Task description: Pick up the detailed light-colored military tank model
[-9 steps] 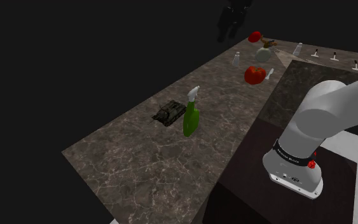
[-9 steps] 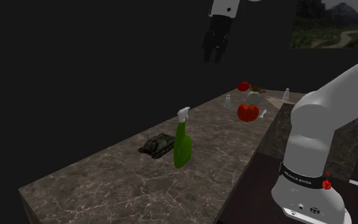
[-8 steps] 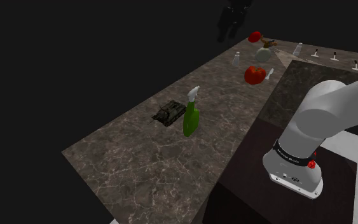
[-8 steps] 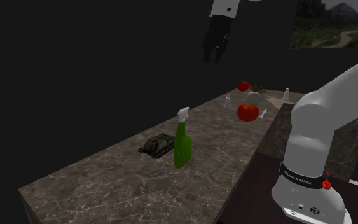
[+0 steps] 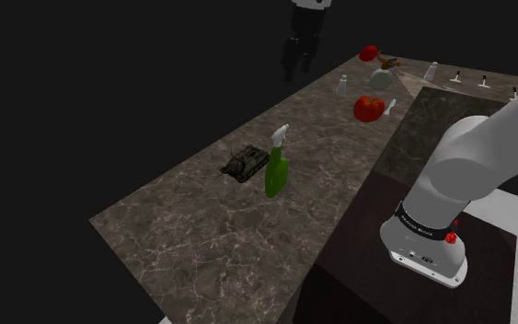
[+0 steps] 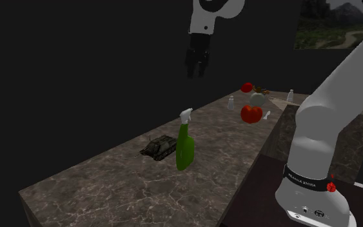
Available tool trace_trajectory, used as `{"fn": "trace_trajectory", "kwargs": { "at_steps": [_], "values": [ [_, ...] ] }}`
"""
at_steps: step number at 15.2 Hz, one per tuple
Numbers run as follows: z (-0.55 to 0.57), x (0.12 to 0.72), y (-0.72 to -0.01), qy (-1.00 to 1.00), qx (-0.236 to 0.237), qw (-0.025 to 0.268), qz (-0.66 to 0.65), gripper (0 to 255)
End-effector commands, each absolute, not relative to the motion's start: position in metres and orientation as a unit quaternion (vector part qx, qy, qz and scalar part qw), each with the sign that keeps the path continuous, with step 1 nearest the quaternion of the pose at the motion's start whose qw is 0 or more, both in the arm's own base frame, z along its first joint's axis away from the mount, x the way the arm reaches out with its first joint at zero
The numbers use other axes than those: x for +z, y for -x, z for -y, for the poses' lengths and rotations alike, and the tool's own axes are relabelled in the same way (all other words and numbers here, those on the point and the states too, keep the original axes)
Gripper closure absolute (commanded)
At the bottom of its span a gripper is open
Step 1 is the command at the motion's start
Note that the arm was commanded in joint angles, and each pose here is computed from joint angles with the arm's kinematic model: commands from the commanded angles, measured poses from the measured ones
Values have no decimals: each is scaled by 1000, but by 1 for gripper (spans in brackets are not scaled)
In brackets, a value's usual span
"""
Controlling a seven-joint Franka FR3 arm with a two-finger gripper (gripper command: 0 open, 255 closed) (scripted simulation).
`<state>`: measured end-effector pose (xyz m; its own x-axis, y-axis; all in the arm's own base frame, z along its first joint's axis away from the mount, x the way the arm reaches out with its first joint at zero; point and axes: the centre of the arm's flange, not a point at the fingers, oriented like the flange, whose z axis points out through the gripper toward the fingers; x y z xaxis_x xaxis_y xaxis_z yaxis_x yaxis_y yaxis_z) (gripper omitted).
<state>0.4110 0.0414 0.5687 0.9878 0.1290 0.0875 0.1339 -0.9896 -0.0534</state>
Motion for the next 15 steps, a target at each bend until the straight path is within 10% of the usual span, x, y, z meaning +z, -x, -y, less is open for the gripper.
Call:
{"fn": "trace_trajectory", "kwargs": {
  "at_steps": [1, 15],
  "values": [
    [-53, 550, -432, 996, -29, 27, 76, 0],
    [-137, 415, -560, 987, 62, 11, 146, 0]
  ]
}}
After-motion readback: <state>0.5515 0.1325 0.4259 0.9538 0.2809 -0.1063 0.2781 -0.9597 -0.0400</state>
